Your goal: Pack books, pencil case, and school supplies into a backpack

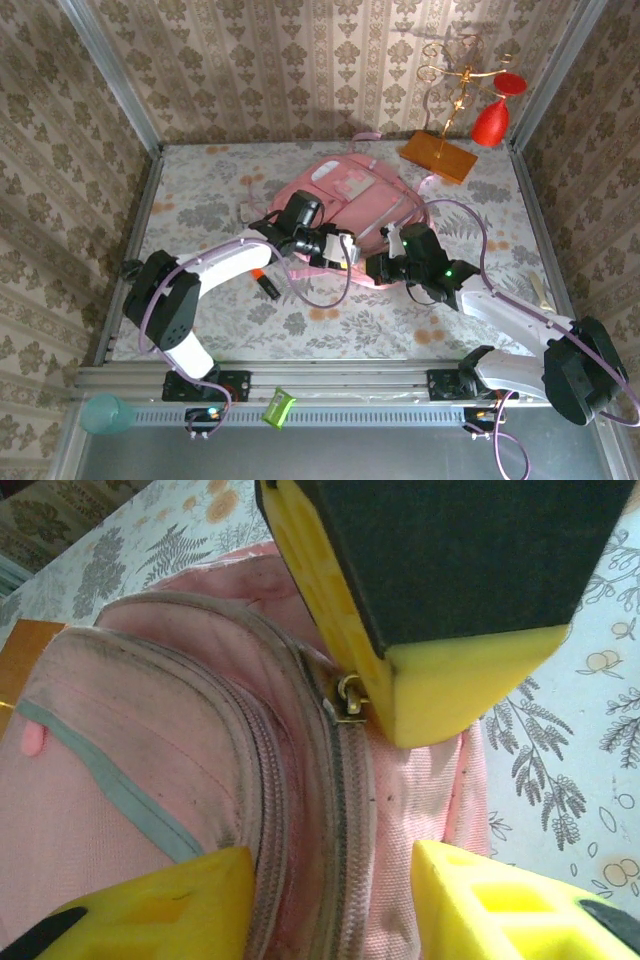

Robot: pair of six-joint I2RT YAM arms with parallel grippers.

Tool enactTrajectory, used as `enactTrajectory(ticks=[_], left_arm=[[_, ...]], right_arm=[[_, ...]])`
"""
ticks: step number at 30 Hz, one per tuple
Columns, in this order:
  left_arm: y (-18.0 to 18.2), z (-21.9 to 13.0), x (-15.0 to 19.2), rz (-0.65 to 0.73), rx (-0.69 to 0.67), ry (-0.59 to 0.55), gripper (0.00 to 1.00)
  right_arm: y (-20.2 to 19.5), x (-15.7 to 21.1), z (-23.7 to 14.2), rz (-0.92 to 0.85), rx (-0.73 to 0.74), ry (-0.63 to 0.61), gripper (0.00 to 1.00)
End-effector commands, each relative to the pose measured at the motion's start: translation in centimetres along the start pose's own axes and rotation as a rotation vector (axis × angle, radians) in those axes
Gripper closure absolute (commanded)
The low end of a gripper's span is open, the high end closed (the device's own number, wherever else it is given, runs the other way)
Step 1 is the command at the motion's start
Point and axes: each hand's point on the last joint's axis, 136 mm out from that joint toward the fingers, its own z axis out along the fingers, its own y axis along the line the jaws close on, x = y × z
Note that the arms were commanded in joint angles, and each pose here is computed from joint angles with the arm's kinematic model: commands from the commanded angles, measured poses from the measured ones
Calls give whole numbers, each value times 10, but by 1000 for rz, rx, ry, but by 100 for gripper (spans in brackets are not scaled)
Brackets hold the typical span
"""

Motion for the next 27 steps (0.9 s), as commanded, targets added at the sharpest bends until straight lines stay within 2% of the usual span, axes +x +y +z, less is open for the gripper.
enactTrajectory(ticks=[1,5,10,15,19,23,27], left_arm=[[1,11,9,47,16,61,60],[-1,16,18,79,23,105,72],[-6,12,28,122,22,148,100],[2,-1,29,105,-30,122,100],[8,-16,32,90,-75,94,100],[11,-29,45,78,-101,122,100],[14,-42,57,58,-129,137,100]], right_arm=[[48,-29,-12,-76,-179,-83,100],[49,-30,-13,-66,-181,-95,100],[41,-33,-18,-45,-124,-110,100],[8,-30,-28,-9,64,-106,100],[-29,-20,-43,-22,294,-66,100],[-68,-16,-63,-36,536,-37,100],[-88,-14,-71,-27,641,2,100]])
